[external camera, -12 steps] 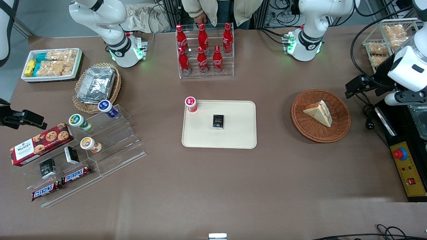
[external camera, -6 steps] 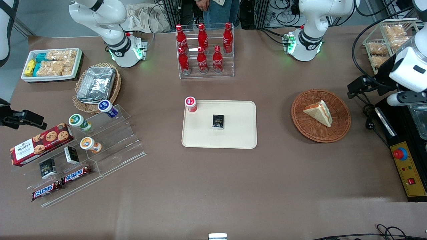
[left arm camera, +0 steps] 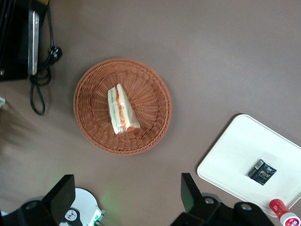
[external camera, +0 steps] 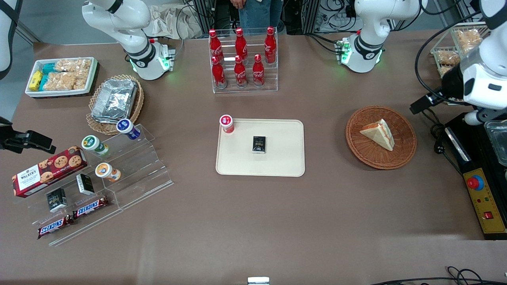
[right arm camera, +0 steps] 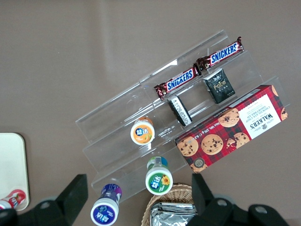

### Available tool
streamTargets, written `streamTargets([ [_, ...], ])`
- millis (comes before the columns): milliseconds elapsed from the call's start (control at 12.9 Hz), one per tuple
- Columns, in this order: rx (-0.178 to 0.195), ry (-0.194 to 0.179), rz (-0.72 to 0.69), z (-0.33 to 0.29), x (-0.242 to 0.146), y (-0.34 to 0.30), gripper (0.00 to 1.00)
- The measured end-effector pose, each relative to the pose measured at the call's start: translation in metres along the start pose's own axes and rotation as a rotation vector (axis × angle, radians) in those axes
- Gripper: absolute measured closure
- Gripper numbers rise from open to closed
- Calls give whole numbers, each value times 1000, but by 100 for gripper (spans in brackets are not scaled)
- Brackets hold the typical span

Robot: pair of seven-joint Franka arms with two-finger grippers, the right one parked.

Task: Place sandwich from basket to tray
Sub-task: 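Move the left gripper over the wrapped sandwich in the wicker basket, then lower the left gripper and close it on the wrapped sandwich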

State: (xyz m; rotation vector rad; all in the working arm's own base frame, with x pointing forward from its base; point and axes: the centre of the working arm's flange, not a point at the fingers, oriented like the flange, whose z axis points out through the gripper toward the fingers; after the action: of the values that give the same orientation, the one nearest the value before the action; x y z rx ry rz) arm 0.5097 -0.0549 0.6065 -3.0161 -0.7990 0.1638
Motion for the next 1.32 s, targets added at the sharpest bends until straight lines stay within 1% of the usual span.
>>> streamTargets([
  [78, -5, 5, -51, 10, -12, -9, 0],
  [233, -13, 34, -155, 35, -39, -27, 0],
  [389, -10, 42, -250, 58, -63, -39, 0],
  [467, -8, 43, -276, 64, -68, -41, 0],
  [700, 0, 41, -296, 72, -69, -42, 0],
  [933, 23, 43, -311, 91, -63, -41, 0],
  [1089, 46, 42, -338, 126, -49, -36, 0],
  [1322, 96, 7, -374, 200, -27, -23, 0],
])
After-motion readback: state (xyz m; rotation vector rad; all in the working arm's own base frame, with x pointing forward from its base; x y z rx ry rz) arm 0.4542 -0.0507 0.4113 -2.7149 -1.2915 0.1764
